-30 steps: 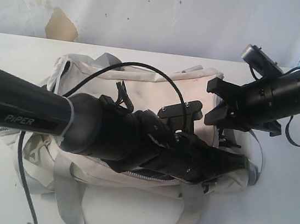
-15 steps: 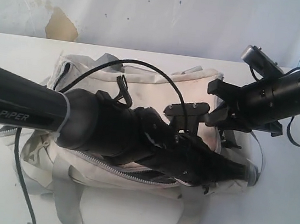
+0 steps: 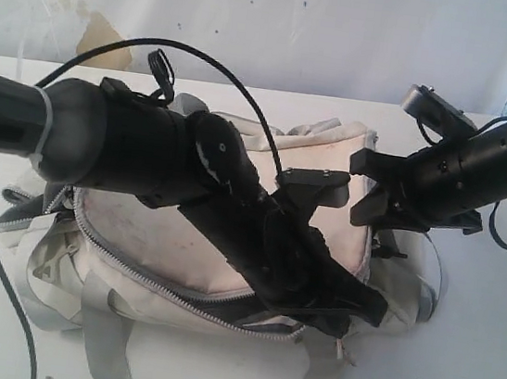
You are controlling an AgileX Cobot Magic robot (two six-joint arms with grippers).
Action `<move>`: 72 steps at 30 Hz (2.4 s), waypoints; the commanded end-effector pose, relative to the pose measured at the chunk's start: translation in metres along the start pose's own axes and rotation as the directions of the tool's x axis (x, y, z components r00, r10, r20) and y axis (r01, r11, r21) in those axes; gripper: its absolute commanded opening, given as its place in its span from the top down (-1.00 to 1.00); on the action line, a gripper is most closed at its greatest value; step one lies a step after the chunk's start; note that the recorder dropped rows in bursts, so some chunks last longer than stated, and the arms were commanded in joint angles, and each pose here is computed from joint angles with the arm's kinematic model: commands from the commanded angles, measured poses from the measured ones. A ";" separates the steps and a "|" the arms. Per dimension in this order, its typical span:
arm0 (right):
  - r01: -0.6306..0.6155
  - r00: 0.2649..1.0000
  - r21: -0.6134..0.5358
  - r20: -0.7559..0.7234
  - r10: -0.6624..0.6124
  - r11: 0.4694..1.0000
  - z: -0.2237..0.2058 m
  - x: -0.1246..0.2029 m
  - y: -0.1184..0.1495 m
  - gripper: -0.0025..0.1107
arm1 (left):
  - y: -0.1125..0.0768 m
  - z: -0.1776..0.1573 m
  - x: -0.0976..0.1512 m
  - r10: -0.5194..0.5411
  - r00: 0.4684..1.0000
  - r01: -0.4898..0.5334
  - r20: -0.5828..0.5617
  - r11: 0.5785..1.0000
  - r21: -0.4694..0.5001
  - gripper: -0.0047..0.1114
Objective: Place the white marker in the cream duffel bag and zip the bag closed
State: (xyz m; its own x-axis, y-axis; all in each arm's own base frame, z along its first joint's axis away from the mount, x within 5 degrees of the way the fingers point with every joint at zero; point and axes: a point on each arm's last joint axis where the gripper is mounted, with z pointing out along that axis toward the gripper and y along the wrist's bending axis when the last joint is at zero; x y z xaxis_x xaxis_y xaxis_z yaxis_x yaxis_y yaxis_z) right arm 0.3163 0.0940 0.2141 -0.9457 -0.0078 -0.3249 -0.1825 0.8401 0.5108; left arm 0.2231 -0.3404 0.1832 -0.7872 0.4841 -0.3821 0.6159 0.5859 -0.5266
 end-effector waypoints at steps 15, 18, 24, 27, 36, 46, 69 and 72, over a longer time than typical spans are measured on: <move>0.025 0.994 0.093 0.100 -0.034 0.995 -0.003 -0.009 -0.008 0.96 | 0.006 -0.045 0.012 0.024 0.969 -0.005 -0.247 0.997 0.075 0.92; 0.022 0.994 0.095 0.105 -0.032 0.995 -0.004 -0.010 -0.008 0.96 | 0.015 -0.053 0.012 0.000 0.964 0.010 -0.267 0.999 0.037 0.92; -0.052 0.984 0.126 0.173 0.030 0.991 -0.013 -0.017 -0.025 0.96 | 0.021 -0.061 0.015 0.026 0.949 -0.024 -0.313 1.000 0.011 0.92; -0.065 0.982 0.133 0.185 0.040 0.989 -0.015 -0.018 -0.030 0.96 | 0.032 -0.074 0.014 0.002 0.947 -0.003 -0.322 1.000 -0.003 0.92; -0.053 0.972 0.175 0.237 0.011 0.983 -0.017 -0.023 -0.034 0.96 | 0.060 -0.128 0.017 0.005 0.936 -0.052 -0.353 0.991 -0.125 0.92; -0.034 0.954 0.235 0.298 -0.038 0.971 -0.019 -0.029 -0.039 0.96 | 0.100 -0.166 0.019 -0.082 0.951 -0.005 -0.299 0.960 -0.279 0.92; 0.011 0.966 0.294 0.244 -0.086 0.956 -0.002 -0.029 -0.053 0.96 | 0.135 -0.234 0.032 -0.112 0.958 -0.067 -0.264 0.807 -0.586 0.92; 0.045 0.965 0.302 0.234 -0.120 0.952 -0.002 -0.029 -0.053 0.96 | 0.129 -0.228 0.030 -0.114 0.964 -0.033 -0.239 0.845 -0.535 0.92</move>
State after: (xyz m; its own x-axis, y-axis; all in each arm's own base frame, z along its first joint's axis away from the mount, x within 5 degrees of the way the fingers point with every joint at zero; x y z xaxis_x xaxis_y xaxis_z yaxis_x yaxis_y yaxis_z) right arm 0.3449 0.0610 0.1971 -0.8714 0.0648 -0.4862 -0.1110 0.9395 0.3241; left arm 0.2902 -0.1088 0.2745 -0.8214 0.5466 -0.1626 0.5609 0.8259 -0.0570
